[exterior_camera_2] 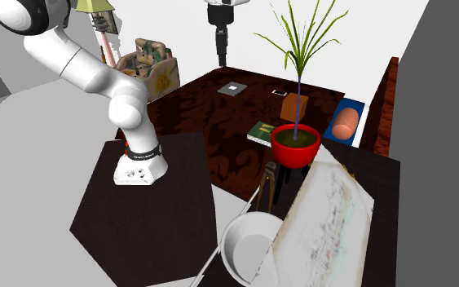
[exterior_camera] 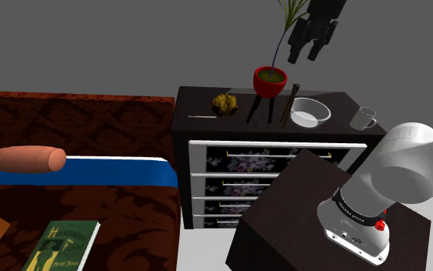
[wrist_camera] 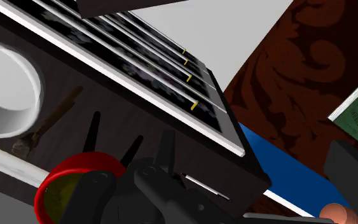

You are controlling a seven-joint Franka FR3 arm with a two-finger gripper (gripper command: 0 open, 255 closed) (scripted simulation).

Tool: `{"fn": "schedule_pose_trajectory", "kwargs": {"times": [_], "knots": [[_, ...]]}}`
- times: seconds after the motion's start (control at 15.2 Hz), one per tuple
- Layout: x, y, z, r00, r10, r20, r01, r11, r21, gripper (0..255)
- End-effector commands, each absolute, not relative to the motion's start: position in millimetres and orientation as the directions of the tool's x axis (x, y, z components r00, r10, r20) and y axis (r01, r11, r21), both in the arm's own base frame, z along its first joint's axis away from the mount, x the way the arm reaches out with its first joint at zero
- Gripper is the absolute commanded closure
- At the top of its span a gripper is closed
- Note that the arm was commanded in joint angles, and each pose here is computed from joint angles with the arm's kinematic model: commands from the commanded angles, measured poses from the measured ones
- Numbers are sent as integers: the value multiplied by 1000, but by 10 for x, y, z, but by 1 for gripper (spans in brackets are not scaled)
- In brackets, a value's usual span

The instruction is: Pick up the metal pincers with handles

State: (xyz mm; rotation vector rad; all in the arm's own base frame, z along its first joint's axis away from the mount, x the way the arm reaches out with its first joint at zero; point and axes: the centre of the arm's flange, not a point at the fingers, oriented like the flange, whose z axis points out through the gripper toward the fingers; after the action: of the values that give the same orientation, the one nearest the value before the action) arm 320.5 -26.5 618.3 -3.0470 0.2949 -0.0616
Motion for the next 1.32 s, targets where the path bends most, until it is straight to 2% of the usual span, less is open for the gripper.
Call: {"fn": "schedule_pose_trajectory", "kwargs": {"times": [0.0,1.25], "knots": [[3205,-265,6183,981,-193,32,-190,-978,-83,0],[3861,-2231,4873,973,-231,9,-230,-973,-26,0]]}}
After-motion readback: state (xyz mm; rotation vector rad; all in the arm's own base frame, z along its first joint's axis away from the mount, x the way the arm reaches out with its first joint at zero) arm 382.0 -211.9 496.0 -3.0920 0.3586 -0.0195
